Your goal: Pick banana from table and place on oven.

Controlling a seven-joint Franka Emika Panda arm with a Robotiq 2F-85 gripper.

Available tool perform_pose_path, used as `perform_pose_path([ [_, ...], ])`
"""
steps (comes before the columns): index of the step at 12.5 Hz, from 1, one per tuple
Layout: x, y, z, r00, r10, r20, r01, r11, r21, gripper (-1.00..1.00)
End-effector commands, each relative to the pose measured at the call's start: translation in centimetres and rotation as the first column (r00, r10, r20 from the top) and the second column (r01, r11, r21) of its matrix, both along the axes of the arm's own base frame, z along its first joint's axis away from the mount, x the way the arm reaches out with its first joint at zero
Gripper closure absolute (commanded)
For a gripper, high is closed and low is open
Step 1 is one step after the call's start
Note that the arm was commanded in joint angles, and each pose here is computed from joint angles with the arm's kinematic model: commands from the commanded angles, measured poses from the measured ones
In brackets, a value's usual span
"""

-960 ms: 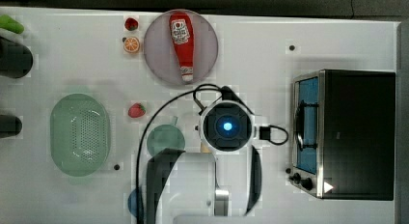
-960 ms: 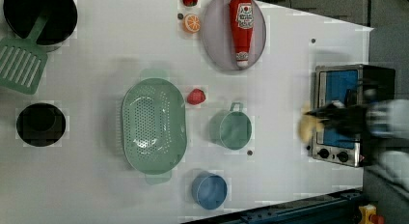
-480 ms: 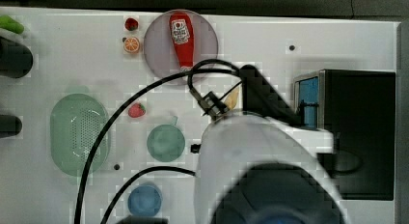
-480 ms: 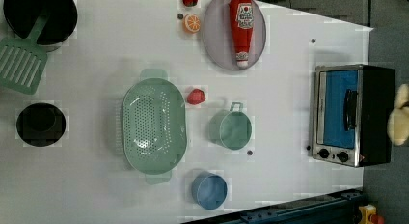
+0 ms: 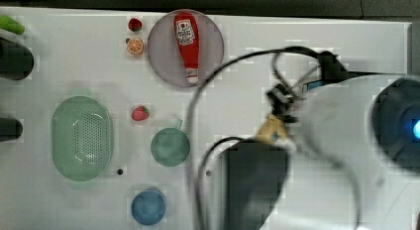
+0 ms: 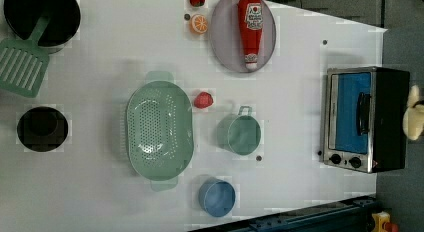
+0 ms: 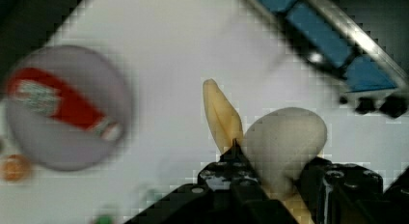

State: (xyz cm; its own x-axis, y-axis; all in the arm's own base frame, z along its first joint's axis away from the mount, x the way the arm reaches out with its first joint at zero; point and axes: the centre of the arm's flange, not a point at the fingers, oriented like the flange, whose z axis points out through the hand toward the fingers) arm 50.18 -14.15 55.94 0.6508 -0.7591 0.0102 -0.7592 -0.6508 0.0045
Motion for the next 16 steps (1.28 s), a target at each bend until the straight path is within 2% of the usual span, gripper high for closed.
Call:
perform_pose_path([
  [1,-1.7,-11.1,-4.1,0.994,0.104,-0.035,-0.104,0.995,-0.001,0.47],
  [4,-2.7,-18.7,-7.0,0.977,0.212,-0.01,-0.212,0.974,-0.076,0.47],
  [6,-3.6,-21.5,-8.9,0.966,0.256,-0.039,-0.259,0.962,-0.093,0.47],
  [7,-3.8,-22.3,-9.7,0.966,0.255,-0.054,-0.259,0.962,-0.092,0.38],
  [9,-3.9,-22.8,-10.5,0.968,0.243,-0.07,-0.249,0.965,-0.088,-0.04],
  [13,-3.4,-22.6,-10.0,0.966,0.252,-0.058,-0.257,0.961,-0.101,-0.95],
  [16,-2.0,-21.0,-8.8,0.957,0.287,-0.039,-0.289,0.95,-0.113,-1.0],
])
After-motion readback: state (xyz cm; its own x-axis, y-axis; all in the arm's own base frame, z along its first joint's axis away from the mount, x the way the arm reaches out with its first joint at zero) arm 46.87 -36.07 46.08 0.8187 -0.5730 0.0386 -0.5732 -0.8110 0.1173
